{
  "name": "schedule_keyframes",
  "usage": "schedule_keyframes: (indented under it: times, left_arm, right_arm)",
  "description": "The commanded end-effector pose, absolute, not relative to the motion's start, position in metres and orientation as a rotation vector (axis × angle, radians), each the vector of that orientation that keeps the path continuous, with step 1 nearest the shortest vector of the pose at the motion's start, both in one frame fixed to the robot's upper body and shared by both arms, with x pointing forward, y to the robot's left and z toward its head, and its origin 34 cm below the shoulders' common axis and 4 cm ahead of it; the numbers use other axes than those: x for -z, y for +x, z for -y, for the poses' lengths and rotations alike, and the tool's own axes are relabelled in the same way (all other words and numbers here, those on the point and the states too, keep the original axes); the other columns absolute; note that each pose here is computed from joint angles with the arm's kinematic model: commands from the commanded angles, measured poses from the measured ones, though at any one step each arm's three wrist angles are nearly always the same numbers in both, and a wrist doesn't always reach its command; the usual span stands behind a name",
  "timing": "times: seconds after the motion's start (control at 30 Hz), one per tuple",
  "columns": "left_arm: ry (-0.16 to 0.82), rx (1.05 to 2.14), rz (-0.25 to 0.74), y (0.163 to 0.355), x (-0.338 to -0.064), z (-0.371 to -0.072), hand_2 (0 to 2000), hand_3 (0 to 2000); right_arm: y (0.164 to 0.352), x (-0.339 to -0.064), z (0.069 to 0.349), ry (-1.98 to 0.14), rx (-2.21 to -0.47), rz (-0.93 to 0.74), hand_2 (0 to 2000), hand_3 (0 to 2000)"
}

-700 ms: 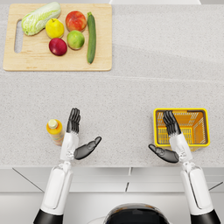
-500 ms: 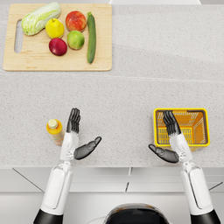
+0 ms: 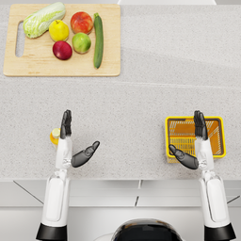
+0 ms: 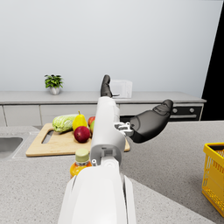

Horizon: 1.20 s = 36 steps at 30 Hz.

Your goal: Pick up the lemon tea and place it into the yellow basket

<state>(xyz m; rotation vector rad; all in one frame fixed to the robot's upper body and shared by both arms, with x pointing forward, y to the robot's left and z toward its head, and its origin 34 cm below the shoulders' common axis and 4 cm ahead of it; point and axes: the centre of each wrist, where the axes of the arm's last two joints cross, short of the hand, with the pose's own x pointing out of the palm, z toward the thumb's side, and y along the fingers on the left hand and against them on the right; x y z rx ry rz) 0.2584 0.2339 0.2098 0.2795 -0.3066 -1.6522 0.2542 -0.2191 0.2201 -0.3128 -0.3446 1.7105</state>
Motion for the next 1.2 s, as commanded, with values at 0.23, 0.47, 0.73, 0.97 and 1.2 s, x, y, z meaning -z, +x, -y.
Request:
schedule_keyframes:
  times: [0.23, 0.47, 0.73, 0.97, 1.2]
  left_arm:
    - [0.342, 1.404, 0.138, 0.265, -0.195, -0.29, 0, 0]
    - [0.137, 1.414, -0.054, 0.279, -0.128, -0.294, 0, 0]
    - [-0.068, 1.416, -0.217, 0.298, -0.071, -0.289, 0, 0]
    - [-0.131, 1.384, -0.231, 0.3, -0.059, -0.293, 1361, 327]
    - [-0.094, 1.425, -0.16, 0.303, -0.075, -0.291, 2000, 2000]
  right_arm:
    - [0.256, -0.233, 0.26, -0.476, -1.484, 0.256, 0, 0]
    - [0.258, -0.229, 0.251, -0.477, -1.508, 0.245, 0, 0]
    - [0.256, -0.221, 0.241, -0.454, -1.544, 0.235, 0, 0]
    - [0.256, -0.22, 0.239, -0.444, -1.545, 0.243, 0, 0]
    - [0.257, -0.216, 0.234, -0.425, -1.56, 0.242, 0, 0]
